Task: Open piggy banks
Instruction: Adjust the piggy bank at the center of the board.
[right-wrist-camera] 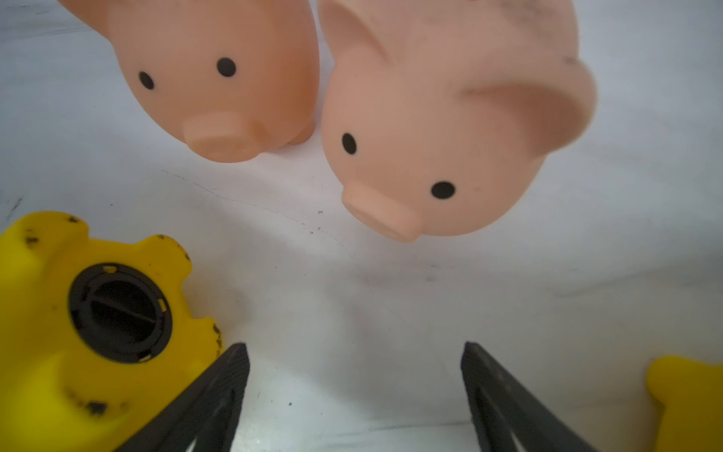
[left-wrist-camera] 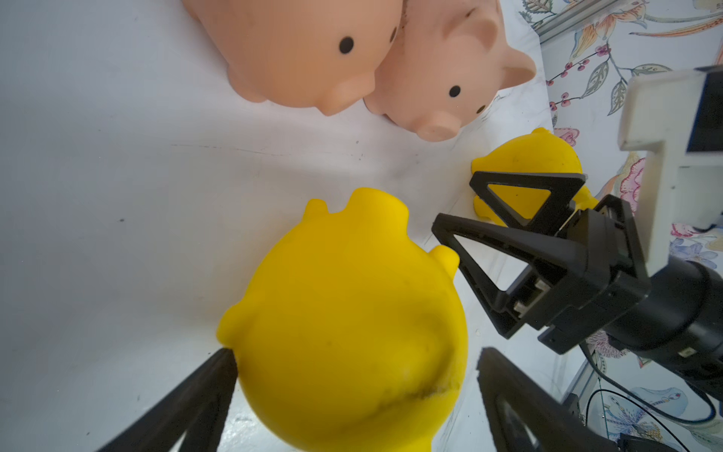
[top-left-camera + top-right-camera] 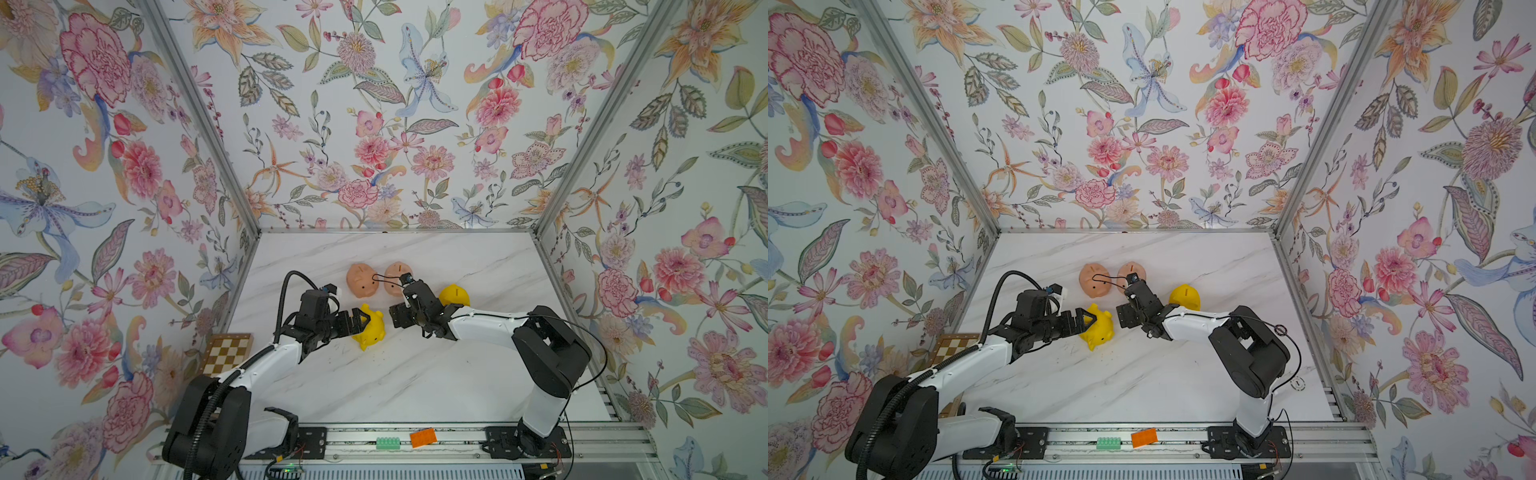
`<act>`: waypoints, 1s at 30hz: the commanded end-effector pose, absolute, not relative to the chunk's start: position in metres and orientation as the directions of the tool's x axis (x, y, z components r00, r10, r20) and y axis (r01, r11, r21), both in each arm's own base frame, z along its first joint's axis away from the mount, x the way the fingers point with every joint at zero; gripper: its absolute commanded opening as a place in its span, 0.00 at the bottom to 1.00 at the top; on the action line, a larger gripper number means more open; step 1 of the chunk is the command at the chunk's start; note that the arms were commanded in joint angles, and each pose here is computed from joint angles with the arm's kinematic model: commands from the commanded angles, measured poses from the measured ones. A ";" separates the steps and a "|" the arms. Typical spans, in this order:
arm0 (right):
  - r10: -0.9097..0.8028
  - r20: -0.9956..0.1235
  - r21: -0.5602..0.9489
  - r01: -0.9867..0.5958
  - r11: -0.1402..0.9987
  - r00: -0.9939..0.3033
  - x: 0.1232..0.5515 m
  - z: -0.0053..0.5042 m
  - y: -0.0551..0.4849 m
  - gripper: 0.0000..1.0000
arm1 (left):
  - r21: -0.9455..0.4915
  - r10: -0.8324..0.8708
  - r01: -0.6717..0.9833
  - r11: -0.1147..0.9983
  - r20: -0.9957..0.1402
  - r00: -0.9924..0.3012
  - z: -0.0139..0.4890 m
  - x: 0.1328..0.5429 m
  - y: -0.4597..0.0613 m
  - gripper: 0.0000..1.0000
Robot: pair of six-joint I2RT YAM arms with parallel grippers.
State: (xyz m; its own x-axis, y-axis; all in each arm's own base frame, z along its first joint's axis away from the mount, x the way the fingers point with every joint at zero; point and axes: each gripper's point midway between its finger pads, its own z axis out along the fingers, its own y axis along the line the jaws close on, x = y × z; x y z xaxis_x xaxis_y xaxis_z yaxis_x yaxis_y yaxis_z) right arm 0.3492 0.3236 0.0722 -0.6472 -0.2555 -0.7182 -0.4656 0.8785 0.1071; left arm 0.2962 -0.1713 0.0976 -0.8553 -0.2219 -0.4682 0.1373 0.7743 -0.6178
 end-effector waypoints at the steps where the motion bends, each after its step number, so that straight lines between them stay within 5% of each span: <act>1: -0.271 -0.737 0.133 -0.527 0.839 -0.619 0.339 0.078 0.333 0.87 | -0.660 -0.248 0.159 0.734 -0.478 -0.843 0.111 0.302 -0.177 0.99; 15: -0.274 -0.784 0.206 -0.650 0.731 -0.557 0.267 0.082 0.351 0.87 | -0.622 -0.233 0.150 0.769 -0.491 -0.840 0.103 0.318 -0.175 0.99; 30: -0.252 -0.763 0.216 -0.602 0.769 -0.596 0.256 0.079 0.324 0.89 | -0.592 -0.186 0.209 0.779 -0.536 -0.824 0.111 0.310 -0.173 0.99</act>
